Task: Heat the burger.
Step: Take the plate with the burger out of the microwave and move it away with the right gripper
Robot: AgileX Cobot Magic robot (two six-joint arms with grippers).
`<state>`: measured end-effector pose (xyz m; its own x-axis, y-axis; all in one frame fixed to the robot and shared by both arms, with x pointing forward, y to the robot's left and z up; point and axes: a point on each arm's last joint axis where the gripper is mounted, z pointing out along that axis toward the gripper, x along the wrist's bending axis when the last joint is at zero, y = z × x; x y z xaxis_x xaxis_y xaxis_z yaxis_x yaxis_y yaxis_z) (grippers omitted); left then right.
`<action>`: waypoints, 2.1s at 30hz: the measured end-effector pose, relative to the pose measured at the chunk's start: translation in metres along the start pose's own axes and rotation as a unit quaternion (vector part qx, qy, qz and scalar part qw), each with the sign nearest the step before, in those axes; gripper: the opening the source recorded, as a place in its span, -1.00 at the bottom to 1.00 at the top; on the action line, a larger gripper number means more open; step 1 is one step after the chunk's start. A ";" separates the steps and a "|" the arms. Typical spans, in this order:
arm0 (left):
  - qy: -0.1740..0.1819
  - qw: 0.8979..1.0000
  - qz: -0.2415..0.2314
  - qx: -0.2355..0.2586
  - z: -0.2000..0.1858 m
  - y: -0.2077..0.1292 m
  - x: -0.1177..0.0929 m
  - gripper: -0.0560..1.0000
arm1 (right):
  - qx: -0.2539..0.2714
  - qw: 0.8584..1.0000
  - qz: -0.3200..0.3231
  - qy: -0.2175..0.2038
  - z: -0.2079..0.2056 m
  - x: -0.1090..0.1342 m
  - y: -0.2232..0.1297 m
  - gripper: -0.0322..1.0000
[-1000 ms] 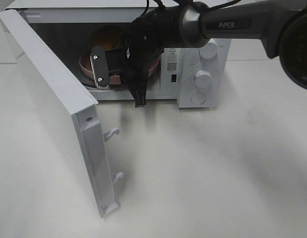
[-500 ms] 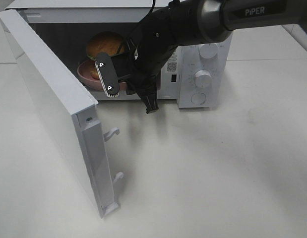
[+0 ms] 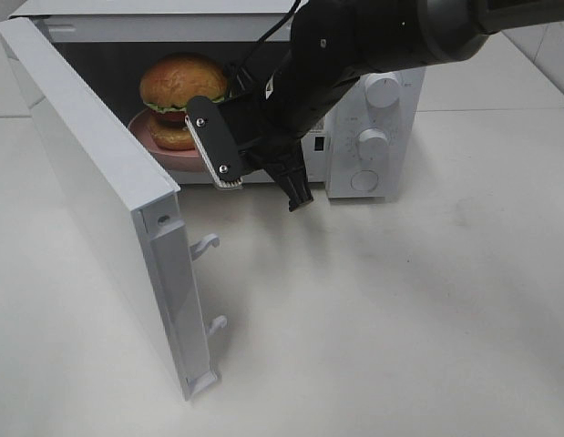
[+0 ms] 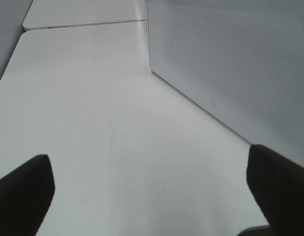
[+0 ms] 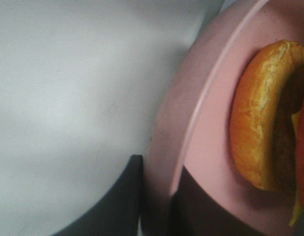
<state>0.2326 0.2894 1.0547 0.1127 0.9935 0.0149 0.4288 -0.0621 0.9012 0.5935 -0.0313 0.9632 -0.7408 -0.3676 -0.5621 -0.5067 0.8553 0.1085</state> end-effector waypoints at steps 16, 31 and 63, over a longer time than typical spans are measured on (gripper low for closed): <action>0.000 1.000 0.000 0.000 0.000 0.000 0.000 0.98 | -0.003 1.000 -0.027 0.004 -0.029 0.020 -0.001 -0.72; 0.000 1.000 0.000 0.000 0.000 0.000 0.000 0.98 | -0.001 0.999 -0.032 0.016 -0.065 0.062 -0.006 -0.72; 0.000 1.000 0.000 0.000 0.000 0.000 0.000 0.98 | -0.008 0.999 -0.004 -0.037 -0.151 0.166 -0.019 -0.72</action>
<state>0.2326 0.2894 1.0547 0.1127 0.9935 0.0149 0.4288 -0.0621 0.9012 0.4137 -0.1642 0.9916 -0.7022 -0.3457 -0.6223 -0.5203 0.8459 0.1172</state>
